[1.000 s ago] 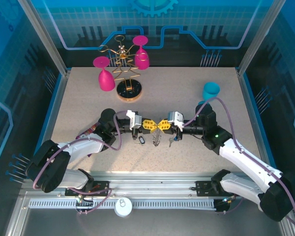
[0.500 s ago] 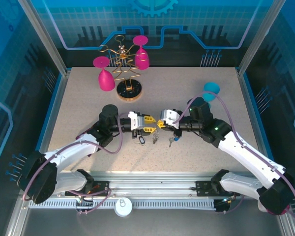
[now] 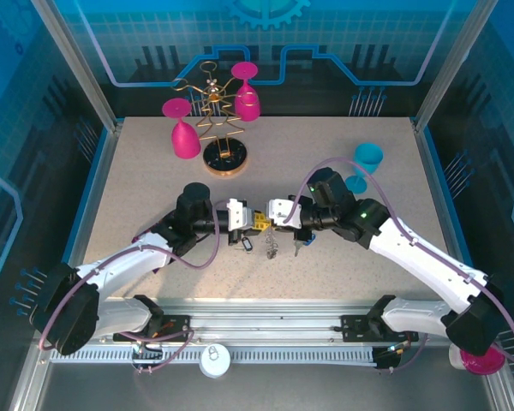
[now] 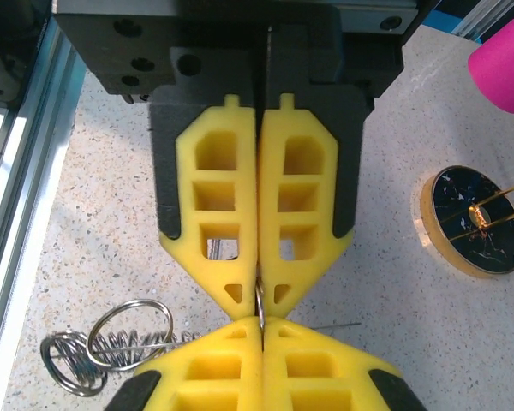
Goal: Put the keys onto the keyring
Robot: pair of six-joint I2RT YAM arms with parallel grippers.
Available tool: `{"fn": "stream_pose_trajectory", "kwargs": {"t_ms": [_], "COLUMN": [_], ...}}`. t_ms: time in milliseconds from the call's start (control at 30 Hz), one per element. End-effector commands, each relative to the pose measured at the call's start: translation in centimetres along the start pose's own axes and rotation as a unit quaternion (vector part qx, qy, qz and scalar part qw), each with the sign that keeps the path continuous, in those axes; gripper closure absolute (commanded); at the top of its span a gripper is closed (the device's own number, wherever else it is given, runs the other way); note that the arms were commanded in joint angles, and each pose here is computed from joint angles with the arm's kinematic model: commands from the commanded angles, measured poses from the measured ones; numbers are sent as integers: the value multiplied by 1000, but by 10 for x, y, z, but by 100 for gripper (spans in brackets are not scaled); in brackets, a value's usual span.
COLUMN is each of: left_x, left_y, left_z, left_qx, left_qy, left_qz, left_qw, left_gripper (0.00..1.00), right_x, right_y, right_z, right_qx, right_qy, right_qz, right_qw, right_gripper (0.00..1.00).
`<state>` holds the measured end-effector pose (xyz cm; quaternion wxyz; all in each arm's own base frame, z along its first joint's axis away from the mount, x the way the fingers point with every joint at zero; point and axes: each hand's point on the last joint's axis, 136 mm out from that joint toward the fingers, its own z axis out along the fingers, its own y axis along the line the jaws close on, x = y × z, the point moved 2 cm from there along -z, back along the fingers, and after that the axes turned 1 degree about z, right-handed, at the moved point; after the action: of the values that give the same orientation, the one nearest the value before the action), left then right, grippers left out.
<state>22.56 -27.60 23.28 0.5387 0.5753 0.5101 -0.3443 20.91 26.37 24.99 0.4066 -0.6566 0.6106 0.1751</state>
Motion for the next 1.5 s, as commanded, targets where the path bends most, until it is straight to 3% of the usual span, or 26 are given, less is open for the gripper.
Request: {"fn": "stream_pose_trajectory", "kwargs": {"t_ms": [0,33,100,167,267,500,867,1100,1467], "left_x": [-16,-17,-19,-20,-23,-26,-24,-23,-21], "left_y": [2,1,-3,-6,-12,-16,-9,-2,-4], "left_z": [-1,-2,-4,-5,-7,-7,-4,0,2], "left_qx": [-1,-2,0,1,13,19,2,-1,6], "left_qy": [-18,-21,-32,-44,-61,-76,-62,-50,-52], "left_qz": [29,34,47,58,71,77,49,10,7], "left_qw": [999,999,998,997,996,994,997,999,999], "left_gripper": [100,100,100,100,100,100,100,100,100], "right_x": [-15,-17,-20,-22,-18,-4,-8,-5,-8], "right_y": [1,-3,-8,-11,-11,1,4,3,5], "right_z": [-6,-9,-19,-29,-39,-29,-16,-12,-7], "right_qx": [-2,9,29,43,62,43,23,34,20], "right_qy": [-18,-28,-61,-101,-139,-139,-132,-113,-114], "right_qz": [-16,-8,8,19,23,31,23,16,16], "right_qw": [1000,1000,998,994,988,989,991,993,993], "right_gripper": [100,97,79,74,74,73,77,88,100]}}
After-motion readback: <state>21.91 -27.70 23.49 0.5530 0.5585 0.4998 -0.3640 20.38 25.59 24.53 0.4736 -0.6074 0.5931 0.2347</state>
